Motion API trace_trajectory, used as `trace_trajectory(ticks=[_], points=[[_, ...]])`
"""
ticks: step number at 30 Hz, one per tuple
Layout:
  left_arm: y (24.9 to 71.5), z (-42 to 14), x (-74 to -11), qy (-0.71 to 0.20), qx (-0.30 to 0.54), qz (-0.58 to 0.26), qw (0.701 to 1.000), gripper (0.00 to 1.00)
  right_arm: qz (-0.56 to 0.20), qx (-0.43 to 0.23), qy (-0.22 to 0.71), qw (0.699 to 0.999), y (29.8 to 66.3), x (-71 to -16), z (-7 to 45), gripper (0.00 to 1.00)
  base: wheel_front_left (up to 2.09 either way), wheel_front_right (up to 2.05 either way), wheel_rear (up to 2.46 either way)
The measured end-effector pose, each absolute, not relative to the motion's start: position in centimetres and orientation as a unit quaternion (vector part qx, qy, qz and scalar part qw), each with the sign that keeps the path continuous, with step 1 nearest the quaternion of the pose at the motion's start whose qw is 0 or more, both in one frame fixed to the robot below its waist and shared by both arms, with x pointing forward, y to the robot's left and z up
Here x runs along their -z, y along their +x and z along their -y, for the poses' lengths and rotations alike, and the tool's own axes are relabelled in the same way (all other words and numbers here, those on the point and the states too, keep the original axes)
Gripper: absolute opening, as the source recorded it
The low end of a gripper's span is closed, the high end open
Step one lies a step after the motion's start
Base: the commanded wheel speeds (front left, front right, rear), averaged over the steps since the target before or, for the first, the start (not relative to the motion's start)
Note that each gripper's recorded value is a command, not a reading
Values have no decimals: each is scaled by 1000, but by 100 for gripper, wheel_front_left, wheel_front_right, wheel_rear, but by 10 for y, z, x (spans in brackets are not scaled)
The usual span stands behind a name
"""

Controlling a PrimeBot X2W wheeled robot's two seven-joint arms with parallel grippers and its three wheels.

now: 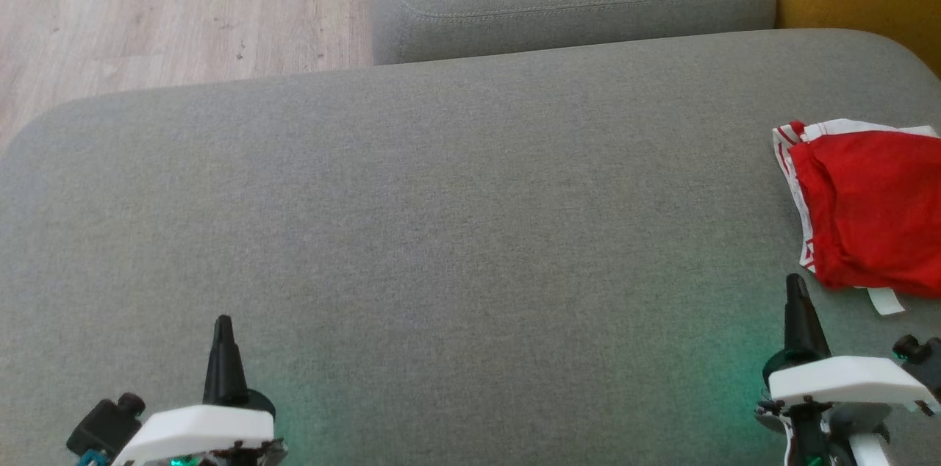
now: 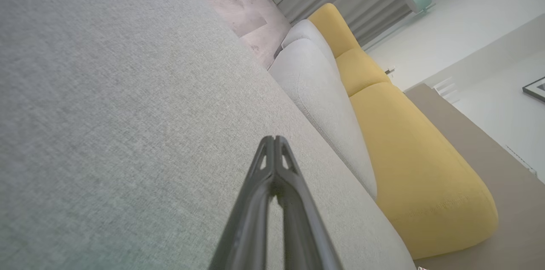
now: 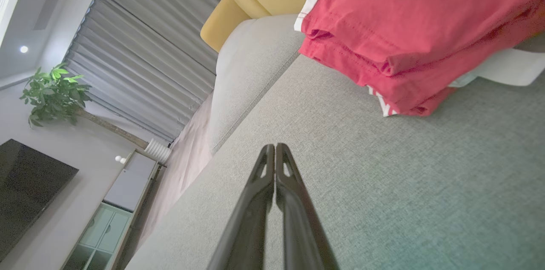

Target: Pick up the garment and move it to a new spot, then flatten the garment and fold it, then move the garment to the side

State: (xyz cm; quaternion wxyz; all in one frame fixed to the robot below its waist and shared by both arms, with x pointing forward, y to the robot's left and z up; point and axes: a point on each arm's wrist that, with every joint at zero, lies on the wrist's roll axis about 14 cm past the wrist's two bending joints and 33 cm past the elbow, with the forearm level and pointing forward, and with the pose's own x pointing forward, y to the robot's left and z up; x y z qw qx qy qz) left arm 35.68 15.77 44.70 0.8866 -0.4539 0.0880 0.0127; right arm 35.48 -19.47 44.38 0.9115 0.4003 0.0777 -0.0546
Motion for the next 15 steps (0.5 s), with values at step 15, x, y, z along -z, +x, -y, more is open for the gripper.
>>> trace_trajectory(ticks=[15], points=[[363, -165, -454, -518, -23, -79, 852, 0, -69, 64, 477, 874, 359, -448, 199, 0, 0, 0, 0]])
